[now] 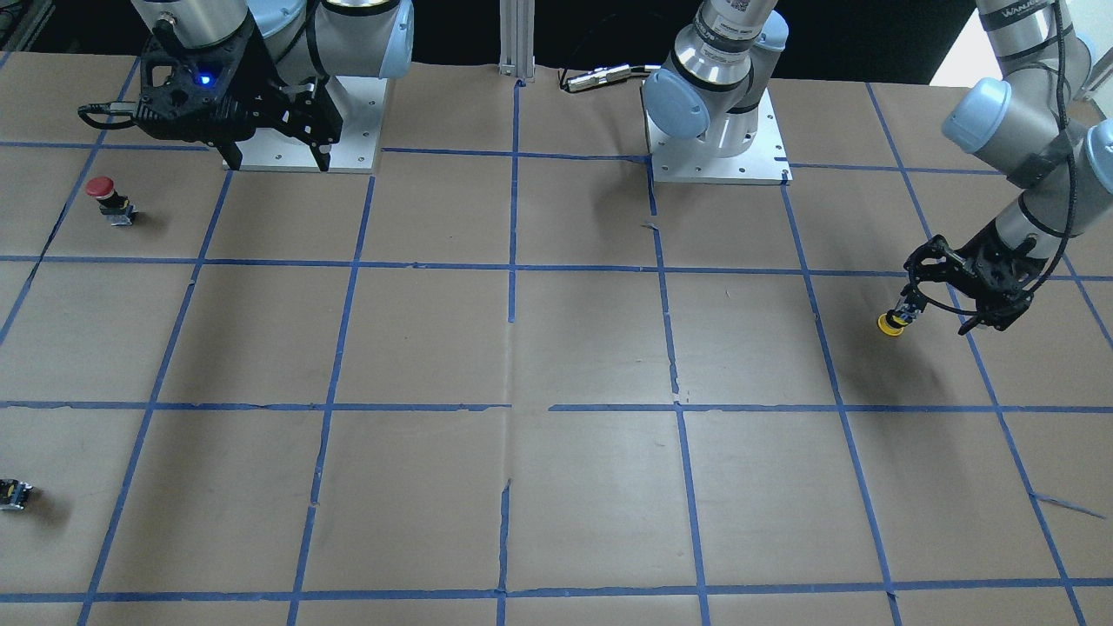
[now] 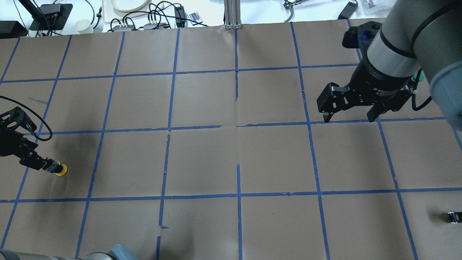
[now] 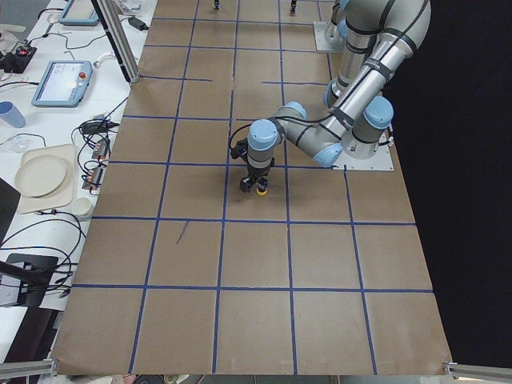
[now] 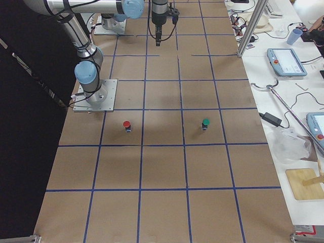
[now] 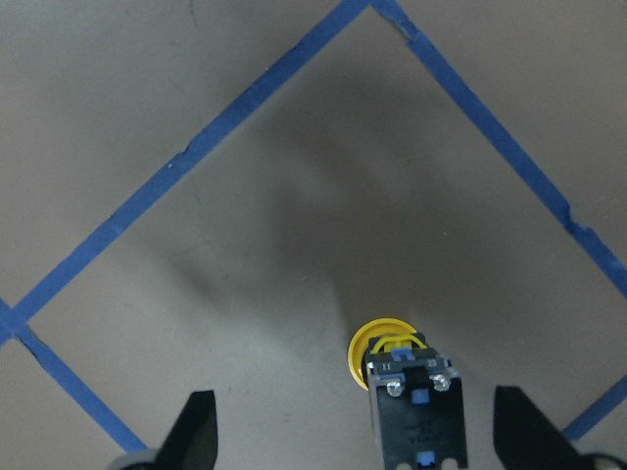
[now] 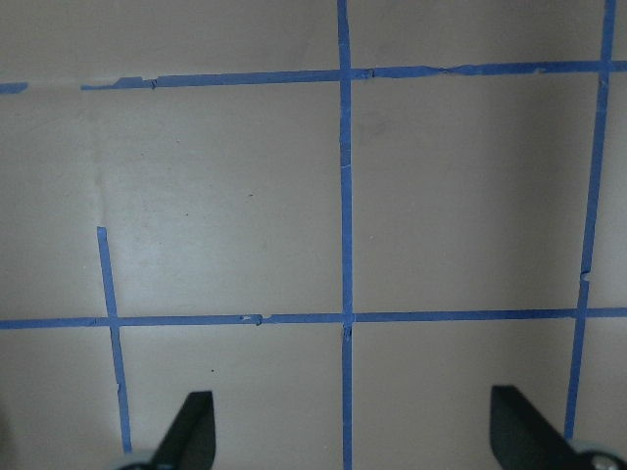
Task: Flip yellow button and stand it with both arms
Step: 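Close the left gripper on the base of the yellow-capped button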
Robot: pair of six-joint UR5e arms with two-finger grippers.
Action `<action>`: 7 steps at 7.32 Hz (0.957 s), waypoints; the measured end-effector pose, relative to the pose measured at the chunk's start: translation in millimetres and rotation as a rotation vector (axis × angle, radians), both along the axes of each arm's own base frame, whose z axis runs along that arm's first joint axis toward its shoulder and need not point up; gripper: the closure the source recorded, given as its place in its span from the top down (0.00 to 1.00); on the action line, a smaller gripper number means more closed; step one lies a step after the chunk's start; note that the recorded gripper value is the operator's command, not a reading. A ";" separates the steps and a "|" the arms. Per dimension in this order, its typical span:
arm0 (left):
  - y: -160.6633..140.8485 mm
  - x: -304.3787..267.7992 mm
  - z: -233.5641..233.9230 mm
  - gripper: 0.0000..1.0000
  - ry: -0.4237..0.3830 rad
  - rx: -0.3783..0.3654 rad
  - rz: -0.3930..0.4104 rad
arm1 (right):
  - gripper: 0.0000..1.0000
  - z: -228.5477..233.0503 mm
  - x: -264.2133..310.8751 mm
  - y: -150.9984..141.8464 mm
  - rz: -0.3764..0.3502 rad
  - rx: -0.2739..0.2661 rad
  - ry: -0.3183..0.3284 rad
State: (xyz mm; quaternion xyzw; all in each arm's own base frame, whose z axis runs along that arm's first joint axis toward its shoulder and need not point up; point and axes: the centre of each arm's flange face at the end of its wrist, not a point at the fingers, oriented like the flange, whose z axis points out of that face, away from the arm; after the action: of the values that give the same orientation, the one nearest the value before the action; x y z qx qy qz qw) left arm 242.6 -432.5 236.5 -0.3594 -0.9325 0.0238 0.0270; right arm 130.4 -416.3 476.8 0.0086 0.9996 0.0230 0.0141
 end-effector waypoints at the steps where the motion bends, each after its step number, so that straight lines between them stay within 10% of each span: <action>1: 2.2 -2.2 -3.6 0.95 0.004 0.012 0.021 | 1.00 -0.3 -0.1 0.1 -0.001 0.001 0.001; 7: 10.9 -8.2 -10.8 0.80 -0.036 0.085 0.099 | 1.00 -1.0 -0.2 -0.6 -0.002 0.000 0.002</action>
State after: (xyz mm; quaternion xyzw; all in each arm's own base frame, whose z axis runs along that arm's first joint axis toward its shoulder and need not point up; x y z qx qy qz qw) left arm 234.4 -421.6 225.8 -0.3118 -0.9496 -0.0213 0.0242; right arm 130.2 -416.9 475.8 0.0094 0.9996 0.0232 0.0133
